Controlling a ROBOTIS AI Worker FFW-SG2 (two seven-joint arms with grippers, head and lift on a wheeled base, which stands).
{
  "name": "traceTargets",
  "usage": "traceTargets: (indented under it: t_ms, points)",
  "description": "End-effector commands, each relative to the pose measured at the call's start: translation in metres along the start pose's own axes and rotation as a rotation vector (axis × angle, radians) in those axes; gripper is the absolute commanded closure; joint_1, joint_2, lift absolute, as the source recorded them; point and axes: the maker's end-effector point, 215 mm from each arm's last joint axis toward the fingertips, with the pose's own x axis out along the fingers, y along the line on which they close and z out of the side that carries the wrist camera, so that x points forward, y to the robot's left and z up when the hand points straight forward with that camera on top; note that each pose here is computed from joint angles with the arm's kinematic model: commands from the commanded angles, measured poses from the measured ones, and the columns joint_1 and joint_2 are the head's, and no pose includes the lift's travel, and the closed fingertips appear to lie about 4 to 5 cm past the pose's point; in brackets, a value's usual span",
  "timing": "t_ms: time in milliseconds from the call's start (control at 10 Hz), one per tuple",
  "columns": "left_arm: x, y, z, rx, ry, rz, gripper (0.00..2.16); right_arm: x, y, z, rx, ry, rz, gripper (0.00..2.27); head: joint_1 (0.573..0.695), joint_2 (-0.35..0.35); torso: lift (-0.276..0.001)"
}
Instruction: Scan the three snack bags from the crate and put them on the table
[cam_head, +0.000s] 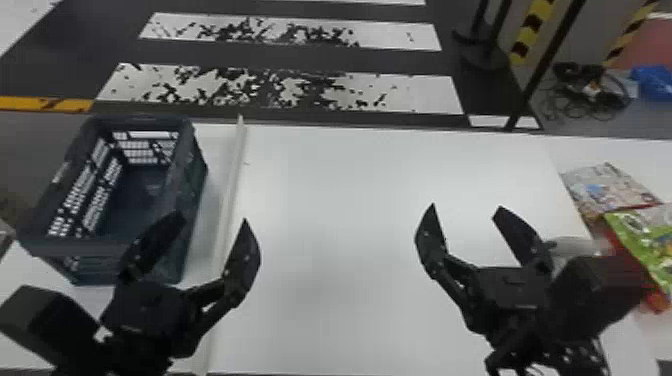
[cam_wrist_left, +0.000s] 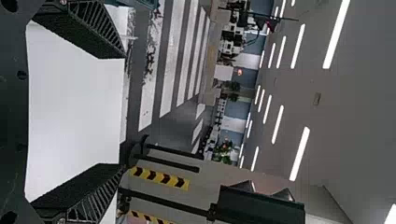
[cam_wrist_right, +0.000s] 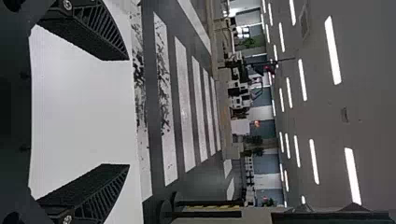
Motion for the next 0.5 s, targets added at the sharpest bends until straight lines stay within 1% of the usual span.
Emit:
traceTargets:
  t_ms: [0, 100, 200, 300, 400]
  points:
    - [-0.012, 0.005, -0.001, -0.002, -0.005, 0.027, 0.03, -0.026, 0.002, 0.007, -0.002, -0.055, -0.022, 0.07, 0.695, 0.007, -0.094]
    - [-0.02, 0.005, 0.004, 0.01, -0.026, 0.038, 0.03, -0.046, -0.001, 0.015, 0.02, -0.095, -0.028, 0.07, 0.695, 0.017, -0.094]
    - [-0.027, 0.003, 0.004, 0.014, -0.033, 0.039, 0.03, -0.056, -0.001, 0.013, 0.027, -0.098, -0.025, 0.07, 0.695, 0.023, -0.094]
    - [-0.034, 0.003, 0.0, 0.007, -0.024, 0.047, 0.03, -0.062, 0.001, 0.008, 0.017, -0.082, -0.01, 0.07, 0.695, 0.024, -0.094]
    - [-0.038, -0.001, 0.0, 0.001, -0.026, 0.044, 0.03, -0.065, -0.005, 0.004, -0.002, -0.055, -0.009, 0.07, 0.695, 0.024, -0.094]
